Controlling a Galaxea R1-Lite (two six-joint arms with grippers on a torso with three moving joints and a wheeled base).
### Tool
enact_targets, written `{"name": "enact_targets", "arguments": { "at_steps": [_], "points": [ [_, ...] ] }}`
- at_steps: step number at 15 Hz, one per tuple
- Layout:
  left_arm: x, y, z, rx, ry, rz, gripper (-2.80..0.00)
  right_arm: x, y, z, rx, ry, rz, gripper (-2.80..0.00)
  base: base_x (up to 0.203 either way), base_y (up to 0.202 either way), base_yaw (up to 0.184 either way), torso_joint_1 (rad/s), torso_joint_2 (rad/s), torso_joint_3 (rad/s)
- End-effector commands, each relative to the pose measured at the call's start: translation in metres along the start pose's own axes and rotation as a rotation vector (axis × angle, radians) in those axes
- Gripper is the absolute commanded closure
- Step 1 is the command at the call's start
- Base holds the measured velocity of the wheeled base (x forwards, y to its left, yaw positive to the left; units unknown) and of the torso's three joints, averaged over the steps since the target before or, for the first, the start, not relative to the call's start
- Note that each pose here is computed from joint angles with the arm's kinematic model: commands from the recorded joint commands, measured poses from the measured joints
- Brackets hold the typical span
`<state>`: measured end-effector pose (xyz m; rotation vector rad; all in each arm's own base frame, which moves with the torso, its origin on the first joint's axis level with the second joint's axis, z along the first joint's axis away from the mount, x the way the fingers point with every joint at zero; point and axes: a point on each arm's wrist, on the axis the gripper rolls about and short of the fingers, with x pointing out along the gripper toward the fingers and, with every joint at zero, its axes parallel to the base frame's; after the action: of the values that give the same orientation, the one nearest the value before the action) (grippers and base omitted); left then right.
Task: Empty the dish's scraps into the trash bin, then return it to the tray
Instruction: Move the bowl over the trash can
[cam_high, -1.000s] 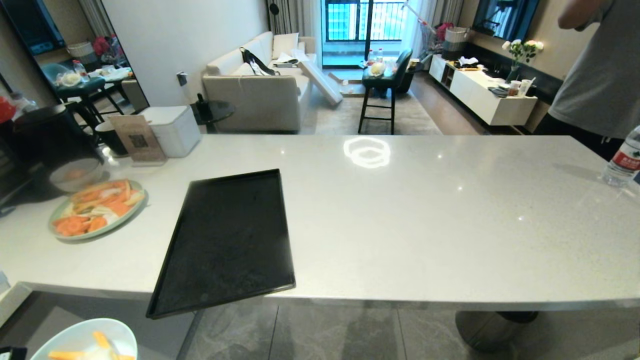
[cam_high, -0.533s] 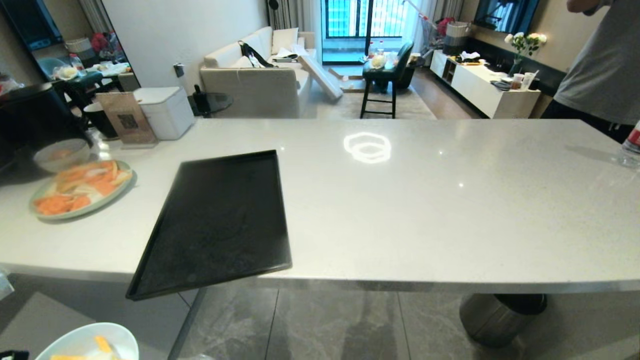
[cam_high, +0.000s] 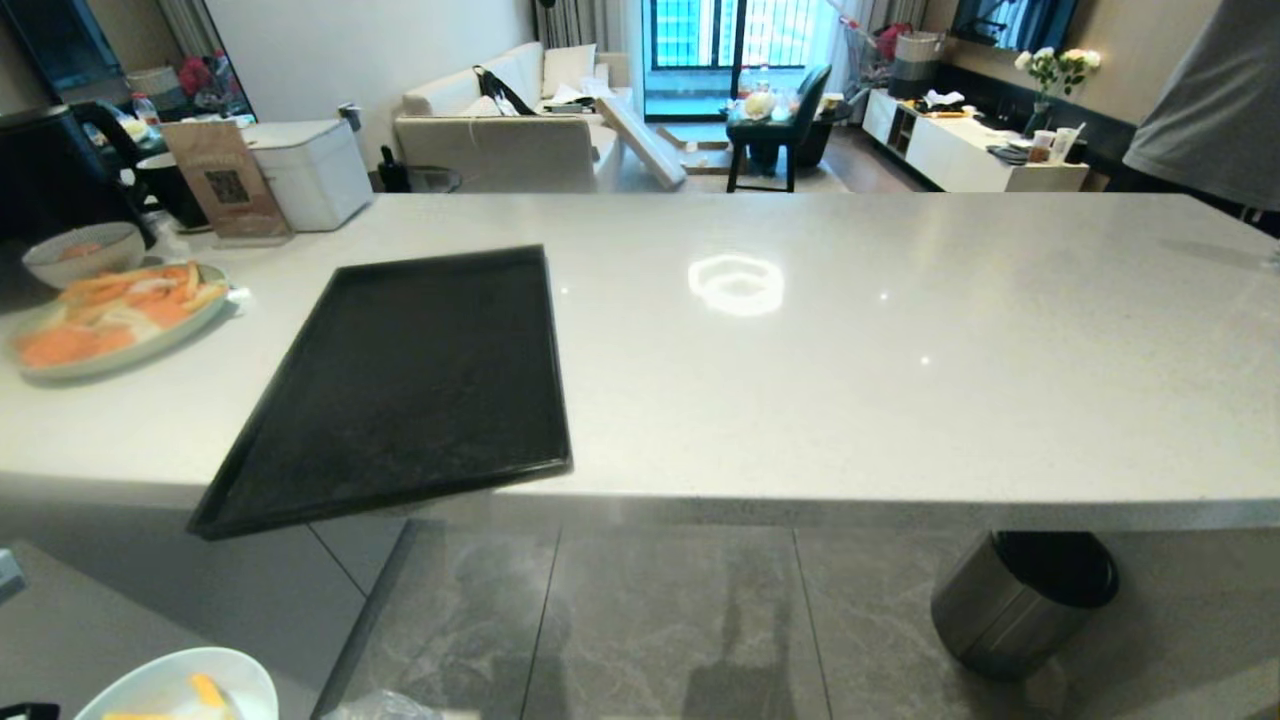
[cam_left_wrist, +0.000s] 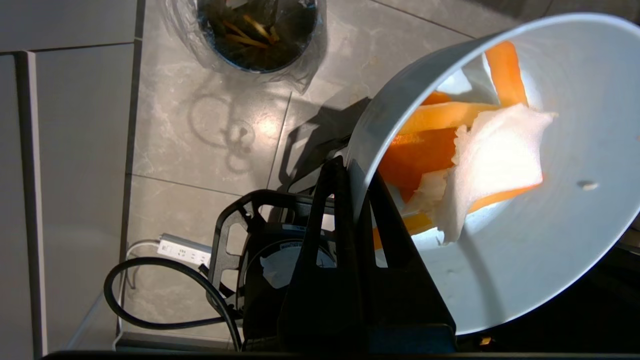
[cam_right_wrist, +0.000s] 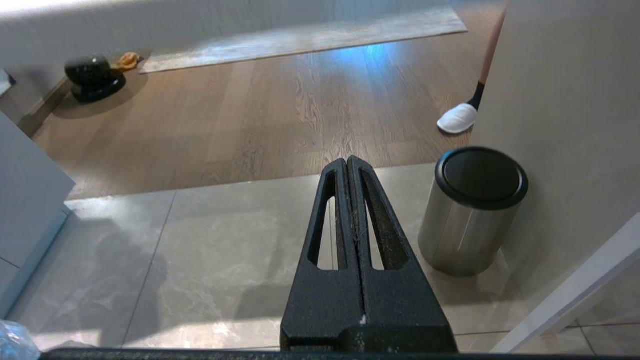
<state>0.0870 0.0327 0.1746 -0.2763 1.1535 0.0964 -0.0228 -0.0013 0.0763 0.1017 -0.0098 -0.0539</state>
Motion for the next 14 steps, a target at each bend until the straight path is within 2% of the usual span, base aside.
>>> {"name": "enact_targets", "arguments": {
  "at_steps": [1, 11, 14],
  "points": [
    [0.0003, 0.0001, 0.0004, -0.002, 0.007, -0.002, 0.00, 0.0001, 0.0000, 0.0000, 0.001, 0.001, 0.000, 0.00, 0.000, 0.000, 0.000, -0.091, 0.47, 0.377],
    [0.0005, 0.0001, 0.0011, -0.001, 0.008, -0.003, 0.00, 0.0001, 0.0000, 0.0001, 0.000, 0.000, -0.001, 0.00, 0.000, 0.000, 0.000, -0.035, 0.44, 0.407],
    [0.0006, 0.0003, 0.0026, 0.001, 0.010, -0.003, 0.00, 0.0001, 0.0000, 0.0000, 0.001, 0.001, 0.000, 0.00, 0.000, 0.000, 0.000, 0.001, 0.03, 0.040]
  ]
}}
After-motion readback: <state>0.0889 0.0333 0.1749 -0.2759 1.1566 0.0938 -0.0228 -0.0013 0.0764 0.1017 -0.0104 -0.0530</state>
